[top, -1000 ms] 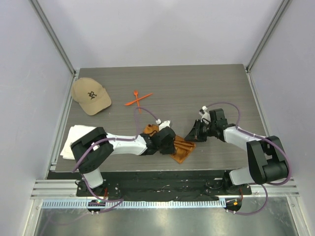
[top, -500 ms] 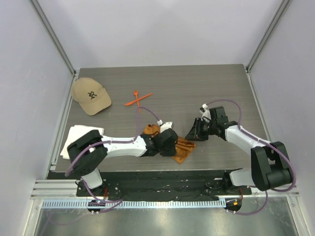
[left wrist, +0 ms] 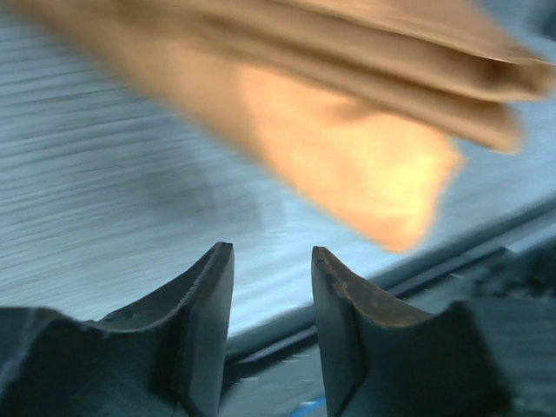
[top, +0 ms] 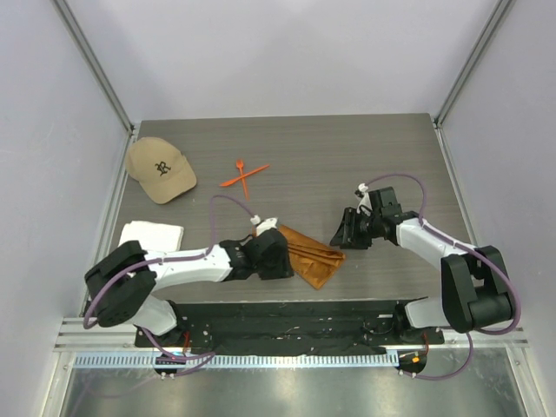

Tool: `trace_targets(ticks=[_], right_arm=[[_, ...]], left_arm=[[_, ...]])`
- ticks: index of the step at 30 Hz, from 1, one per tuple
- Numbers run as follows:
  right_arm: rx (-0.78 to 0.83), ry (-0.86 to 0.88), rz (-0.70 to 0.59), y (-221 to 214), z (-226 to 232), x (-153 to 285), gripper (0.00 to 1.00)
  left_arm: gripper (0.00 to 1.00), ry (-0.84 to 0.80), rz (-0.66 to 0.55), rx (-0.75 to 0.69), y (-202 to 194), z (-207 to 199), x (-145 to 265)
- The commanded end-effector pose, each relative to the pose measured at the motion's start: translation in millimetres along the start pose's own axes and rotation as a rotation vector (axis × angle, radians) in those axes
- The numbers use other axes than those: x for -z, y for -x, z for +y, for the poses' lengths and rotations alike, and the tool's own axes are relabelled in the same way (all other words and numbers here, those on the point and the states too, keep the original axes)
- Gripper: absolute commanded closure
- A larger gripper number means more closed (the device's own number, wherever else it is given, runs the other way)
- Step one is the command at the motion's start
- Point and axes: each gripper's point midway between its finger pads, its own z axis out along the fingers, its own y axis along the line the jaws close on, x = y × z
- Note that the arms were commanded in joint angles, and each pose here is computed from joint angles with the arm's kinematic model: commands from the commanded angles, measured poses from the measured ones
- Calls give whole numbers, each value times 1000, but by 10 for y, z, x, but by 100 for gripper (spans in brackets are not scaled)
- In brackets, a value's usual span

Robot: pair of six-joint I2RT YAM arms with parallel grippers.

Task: Fold the napkin into a case and place the utensils inside
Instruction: Smooth out the smaller rectangle-folded napkin at the center of the board.

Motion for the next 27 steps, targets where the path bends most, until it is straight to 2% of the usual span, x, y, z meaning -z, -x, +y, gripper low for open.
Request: trace_targets(ticks=[1,6,7,9,12,16,24,27], right_arm=[[19,6,-142,278,66,73,53],[6,-103,-268,514,-103,223,48],[-64,-106,-301,562,-127,262,30],[-186,-109,-366,601,-251,367,1],[-187,60,-371,604,-74,401,0],[-154,80,-245,451,-62,283,0],[-71,-53,-155,265,-184,215,1],[-52,-60,-127,202,-145,145,4]], left_arm=[[51,-48,-85,75,199,158,135],[46,-55,-129,140,358,389,155],[47,-60,-135,150,386,406,143],[49,-72,-149,182,453,474,109],[50,-101,-192,213,576,487,94],[50,-111,-195,238,651,483,-18],[60,-88,-193,286,732,521,-302],[68,-60,-194,274,774,562,-355]])
